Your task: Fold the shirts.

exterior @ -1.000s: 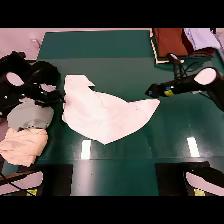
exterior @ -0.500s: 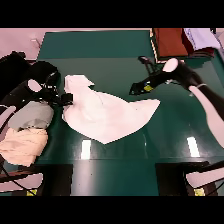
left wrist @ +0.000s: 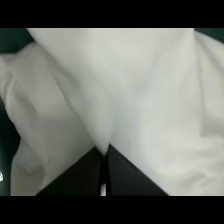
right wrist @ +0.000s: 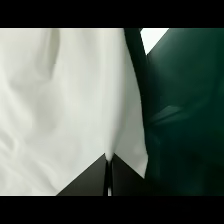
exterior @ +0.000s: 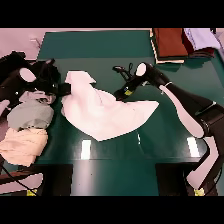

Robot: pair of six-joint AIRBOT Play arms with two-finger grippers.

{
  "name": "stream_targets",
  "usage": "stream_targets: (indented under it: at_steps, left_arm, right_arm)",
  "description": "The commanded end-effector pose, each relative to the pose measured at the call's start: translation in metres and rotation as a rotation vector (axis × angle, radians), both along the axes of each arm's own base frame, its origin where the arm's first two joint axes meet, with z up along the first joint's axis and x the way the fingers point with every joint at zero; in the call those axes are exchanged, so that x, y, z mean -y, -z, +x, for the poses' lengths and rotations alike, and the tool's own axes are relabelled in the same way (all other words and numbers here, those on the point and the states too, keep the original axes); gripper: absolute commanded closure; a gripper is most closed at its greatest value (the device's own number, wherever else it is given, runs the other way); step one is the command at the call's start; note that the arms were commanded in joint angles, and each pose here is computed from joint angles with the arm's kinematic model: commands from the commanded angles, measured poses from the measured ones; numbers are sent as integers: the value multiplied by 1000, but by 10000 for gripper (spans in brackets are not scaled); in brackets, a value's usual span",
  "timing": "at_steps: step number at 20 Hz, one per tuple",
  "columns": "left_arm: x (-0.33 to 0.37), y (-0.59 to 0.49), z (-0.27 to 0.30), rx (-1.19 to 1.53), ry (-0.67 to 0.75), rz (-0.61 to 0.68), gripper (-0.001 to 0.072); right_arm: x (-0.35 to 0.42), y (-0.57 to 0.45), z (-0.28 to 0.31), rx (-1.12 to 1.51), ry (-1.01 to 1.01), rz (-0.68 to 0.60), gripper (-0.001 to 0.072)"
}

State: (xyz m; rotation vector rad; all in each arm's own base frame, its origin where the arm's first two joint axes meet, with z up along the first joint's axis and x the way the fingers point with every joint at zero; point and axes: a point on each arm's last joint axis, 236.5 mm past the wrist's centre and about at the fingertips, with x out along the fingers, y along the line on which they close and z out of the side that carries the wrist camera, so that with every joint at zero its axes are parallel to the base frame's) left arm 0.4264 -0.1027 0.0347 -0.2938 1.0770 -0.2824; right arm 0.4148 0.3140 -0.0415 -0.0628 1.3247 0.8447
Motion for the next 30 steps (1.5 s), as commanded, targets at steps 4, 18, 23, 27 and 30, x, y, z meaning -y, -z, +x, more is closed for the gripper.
stream_targets:
  at_steps: [4,18,23,27,30]
  left_arm:
    - [-16,-272,-19,628,5,72,683]
    - [48,-357,-87,718,247,-108,684]
    - [101,-143,-24,178,417,-34,683]
    - [91,-47,4,-64,334,-36,208]
    - [48,-53,15,-71,234,-42,208]
  right_arm:
    - [52,-228,28,520,39,-13,700]
    - [164,-376,-102,626,395,-69,700]
    - [149,-210,-46,289,341,-311,699]
    - [156,-131,-15,130,395,-268,325]
    - [167,-136,-7,35,457,-99,323]
